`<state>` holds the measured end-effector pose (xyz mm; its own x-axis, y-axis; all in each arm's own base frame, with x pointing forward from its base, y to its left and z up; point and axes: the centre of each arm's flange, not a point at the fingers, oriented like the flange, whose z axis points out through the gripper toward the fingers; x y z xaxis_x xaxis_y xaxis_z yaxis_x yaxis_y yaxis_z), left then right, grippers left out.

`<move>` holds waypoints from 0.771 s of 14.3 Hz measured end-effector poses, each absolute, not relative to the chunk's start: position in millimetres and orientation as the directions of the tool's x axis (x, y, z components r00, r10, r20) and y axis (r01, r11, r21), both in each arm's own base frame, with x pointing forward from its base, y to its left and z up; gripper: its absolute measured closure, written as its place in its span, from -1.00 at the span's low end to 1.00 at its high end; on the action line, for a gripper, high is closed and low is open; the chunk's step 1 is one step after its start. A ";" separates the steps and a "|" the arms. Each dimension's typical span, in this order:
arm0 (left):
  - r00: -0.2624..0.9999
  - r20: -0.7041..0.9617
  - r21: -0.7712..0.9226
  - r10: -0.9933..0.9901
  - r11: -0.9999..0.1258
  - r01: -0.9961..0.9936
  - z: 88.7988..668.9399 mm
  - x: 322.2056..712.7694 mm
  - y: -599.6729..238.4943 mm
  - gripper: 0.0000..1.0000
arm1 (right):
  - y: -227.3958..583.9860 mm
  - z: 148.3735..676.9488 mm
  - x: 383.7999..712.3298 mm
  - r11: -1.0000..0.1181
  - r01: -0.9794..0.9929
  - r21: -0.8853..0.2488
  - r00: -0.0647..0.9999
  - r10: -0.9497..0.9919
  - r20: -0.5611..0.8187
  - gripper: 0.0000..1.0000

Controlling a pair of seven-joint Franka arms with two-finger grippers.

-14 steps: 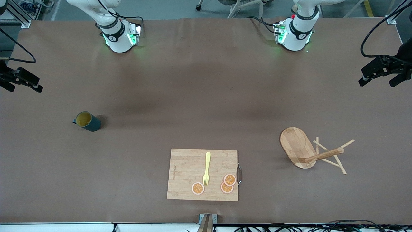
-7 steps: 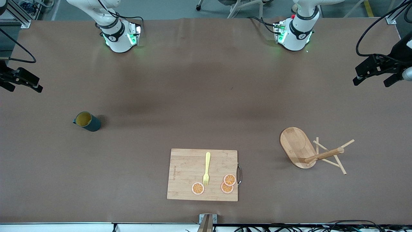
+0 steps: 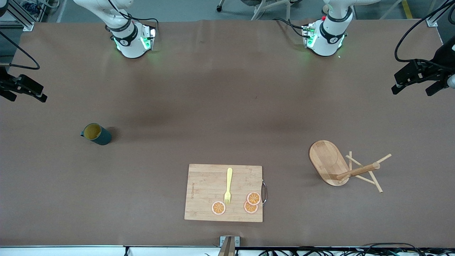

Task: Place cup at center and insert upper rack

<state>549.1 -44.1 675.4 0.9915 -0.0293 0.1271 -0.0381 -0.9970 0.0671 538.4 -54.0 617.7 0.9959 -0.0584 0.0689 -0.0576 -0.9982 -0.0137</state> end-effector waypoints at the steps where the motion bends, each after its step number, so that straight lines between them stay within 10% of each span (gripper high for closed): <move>1: 0.991 0.127 0.067 -0.029 -0.997 -0.038 675.5 549.1 -44.1 -1.00 | -54.0 617.7 538.4 -0.998 -0.058 -0.014 0.996 -0.058 0.069 -1.00; 11: 0.991 0.128 0.067 -0.029 -0.997 -0.038 675.8 549.1 -44.0 -1.00 | -53.1 597.7 549.7 -0.998 -0.055 -0.015 0.998 -0.055 0.039 -1.00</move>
